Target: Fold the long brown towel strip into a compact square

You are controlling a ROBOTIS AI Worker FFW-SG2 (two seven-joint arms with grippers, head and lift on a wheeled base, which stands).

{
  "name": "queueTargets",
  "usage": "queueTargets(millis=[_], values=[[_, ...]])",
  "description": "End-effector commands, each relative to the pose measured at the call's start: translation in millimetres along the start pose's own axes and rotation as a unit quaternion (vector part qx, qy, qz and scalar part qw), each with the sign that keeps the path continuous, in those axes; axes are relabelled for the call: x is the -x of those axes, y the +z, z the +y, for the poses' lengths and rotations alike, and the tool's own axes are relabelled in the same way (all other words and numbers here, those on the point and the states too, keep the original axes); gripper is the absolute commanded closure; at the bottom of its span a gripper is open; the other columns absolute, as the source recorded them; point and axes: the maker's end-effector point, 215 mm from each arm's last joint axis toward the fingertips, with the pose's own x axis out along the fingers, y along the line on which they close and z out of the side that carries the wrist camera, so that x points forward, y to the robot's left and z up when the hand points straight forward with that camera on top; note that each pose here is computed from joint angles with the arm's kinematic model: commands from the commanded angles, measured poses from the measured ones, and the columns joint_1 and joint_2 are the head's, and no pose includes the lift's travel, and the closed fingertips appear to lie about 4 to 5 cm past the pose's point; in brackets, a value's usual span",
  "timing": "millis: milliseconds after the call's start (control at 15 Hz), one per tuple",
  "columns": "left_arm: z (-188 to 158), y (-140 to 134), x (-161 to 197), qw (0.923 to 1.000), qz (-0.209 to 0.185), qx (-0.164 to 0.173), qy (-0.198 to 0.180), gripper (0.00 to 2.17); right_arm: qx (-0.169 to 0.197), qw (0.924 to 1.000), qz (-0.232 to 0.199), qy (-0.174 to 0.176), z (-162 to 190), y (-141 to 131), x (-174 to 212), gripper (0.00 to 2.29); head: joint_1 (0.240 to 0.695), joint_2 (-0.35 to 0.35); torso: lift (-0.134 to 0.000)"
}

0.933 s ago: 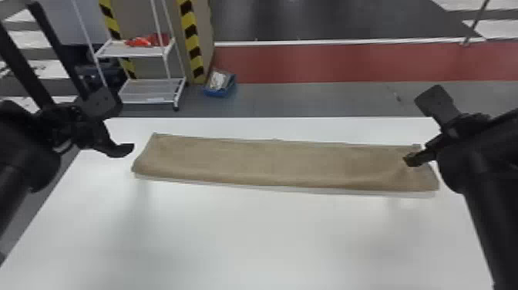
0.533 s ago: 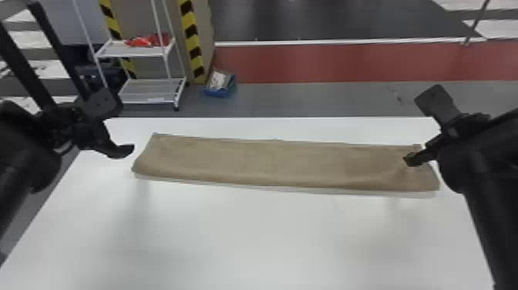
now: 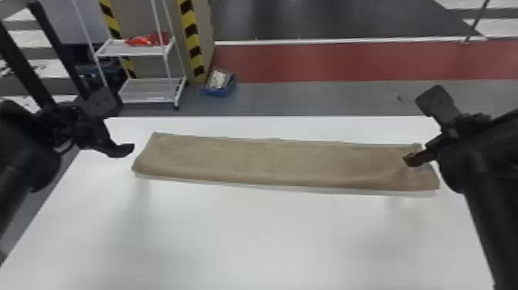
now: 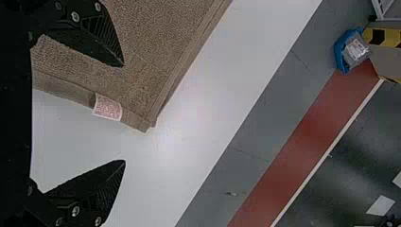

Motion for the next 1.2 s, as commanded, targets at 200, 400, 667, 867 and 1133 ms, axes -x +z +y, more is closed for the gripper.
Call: queueTargets(millis=[200, 400, 667, 867, 1133], values=[[19, 3, 17, 0.9970, -0.040, 0.067, 0.001, 0.09, -0.002, 1.0000, 0.001, -0.001, -1, -1, 0, 0.17, 0.684, 0.066, -0.125], [27, 6, 30, 0.9884, -0.067, 0.136, 0.002, 0.11, -0.020, 0.9998, 0.004, -0.002, -10, -10, 2, 0.17, 0.673, 0.070, -0.125], [24, 13, 48, 0.9604, -0.119, 0.252, 0.013, 0.14, -0.102, 0.9947, -0.013, 0.000, -29, -23, 17, 0.17, 0.666, 0.062, -0.125], [11, 12, 44, 0.9330, -0.123, 0.338, -0.002, 0.14, -0.217, 0.9751, -0.046, 0.010, -49, -34, 32, 0.17, 0.667, 0.041, -0.125], [-18, 10, 30, 0.9082, -0.094, 0.407, -0.025, 0.14, -0.287, 0.9558, -0.057, 0.027, -54, -52, 41, 0.17, 0.680, 0.016, -0.125]])
